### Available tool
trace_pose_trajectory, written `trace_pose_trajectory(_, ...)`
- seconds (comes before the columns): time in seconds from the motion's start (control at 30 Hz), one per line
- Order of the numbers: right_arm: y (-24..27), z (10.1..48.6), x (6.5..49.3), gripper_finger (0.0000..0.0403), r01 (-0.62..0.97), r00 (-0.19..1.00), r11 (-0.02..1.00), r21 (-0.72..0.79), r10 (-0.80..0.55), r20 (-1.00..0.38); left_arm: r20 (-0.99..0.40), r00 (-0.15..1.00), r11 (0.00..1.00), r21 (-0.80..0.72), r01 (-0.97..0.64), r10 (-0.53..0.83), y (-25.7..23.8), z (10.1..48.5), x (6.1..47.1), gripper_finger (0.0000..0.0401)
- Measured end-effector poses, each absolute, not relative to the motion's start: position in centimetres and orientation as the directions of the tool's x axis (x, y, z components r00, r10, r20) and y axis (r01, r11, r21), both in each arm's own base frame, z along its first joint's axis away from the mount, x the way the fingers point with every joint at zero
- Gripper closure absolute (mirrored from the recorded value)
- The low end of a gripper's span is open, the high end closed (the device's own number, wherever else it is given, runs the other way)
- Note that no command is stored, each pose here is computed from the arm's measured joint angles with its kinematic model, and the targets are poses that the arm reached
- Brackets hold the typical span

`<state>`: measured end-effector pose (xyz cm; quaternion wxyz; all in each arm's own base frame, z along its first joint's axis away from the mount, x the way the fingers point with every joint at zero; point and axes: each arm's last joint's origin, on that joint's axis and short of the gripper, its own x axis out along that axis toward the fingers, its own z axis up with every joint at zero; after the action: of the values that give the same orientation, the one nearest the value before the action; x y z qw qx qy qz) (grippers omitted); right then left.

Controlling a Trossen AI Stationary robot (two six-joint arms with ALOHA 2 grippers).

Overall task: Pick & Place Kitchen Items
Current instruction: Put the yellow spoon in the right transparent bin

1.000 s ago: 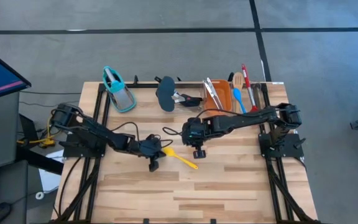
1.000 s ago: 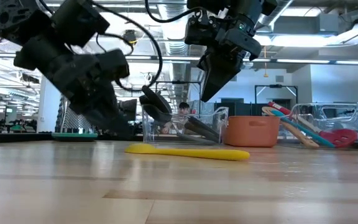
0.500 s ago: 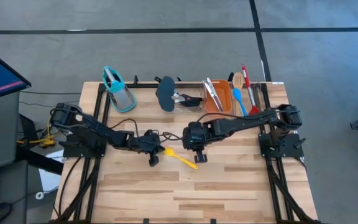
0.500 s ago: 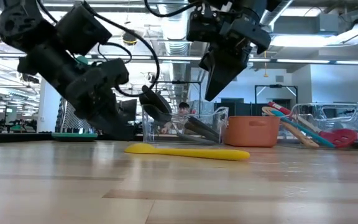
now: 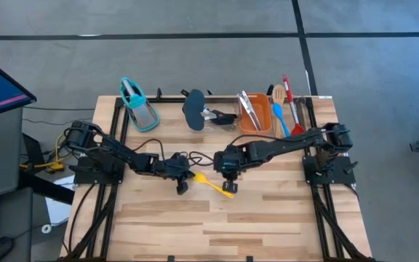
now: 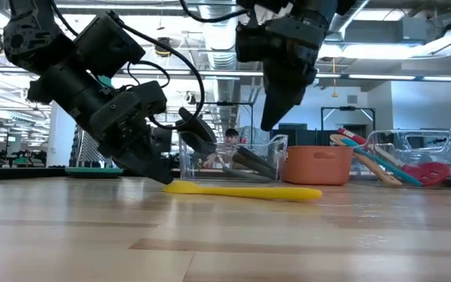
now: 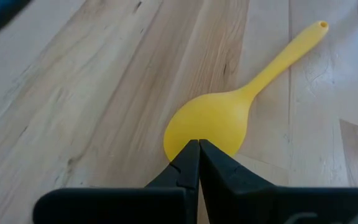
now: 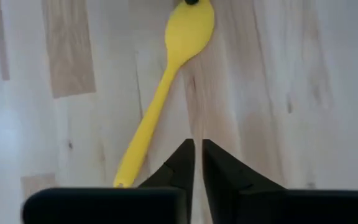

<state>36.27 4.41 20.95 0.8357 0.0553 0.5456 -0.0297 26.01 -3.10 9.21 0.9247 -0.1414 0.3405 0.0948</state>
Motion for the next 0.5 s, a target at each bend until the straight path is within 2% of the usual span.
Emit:
trace_pose_trajectory(0.23, 4.9, 18.9, 36.4, 0.0308, 0.300, 0.301, 0.939, 0.169, 0.075, -0.951, -0.658, 0.749, 0.943, -0.197, -0.268, 0.076, -3.1, 9.2, 26.0, 0.0400)
trace_pose_trajectory(0.3, 5.0, 17.9, 36.1, 0.0284, 0.356, 0.231, 0.915, 0.189, 0.110, -0.967, -0.658, 0.750, 0.943, -0.196, -0.267, 0.075, -3.1, 9.2, 26.0, 0.0400)
trace_pose_trajectory(0.5, 6.1, 16.1, 36.7, 0.0234, 0.423, 0.199, 0.872, 0.247, 0.177, -0.964, -0.653, 0.754, 0.952, -0.179, -0.249, 0.074, -3.1, 9.2, 26.0, 0.0400)
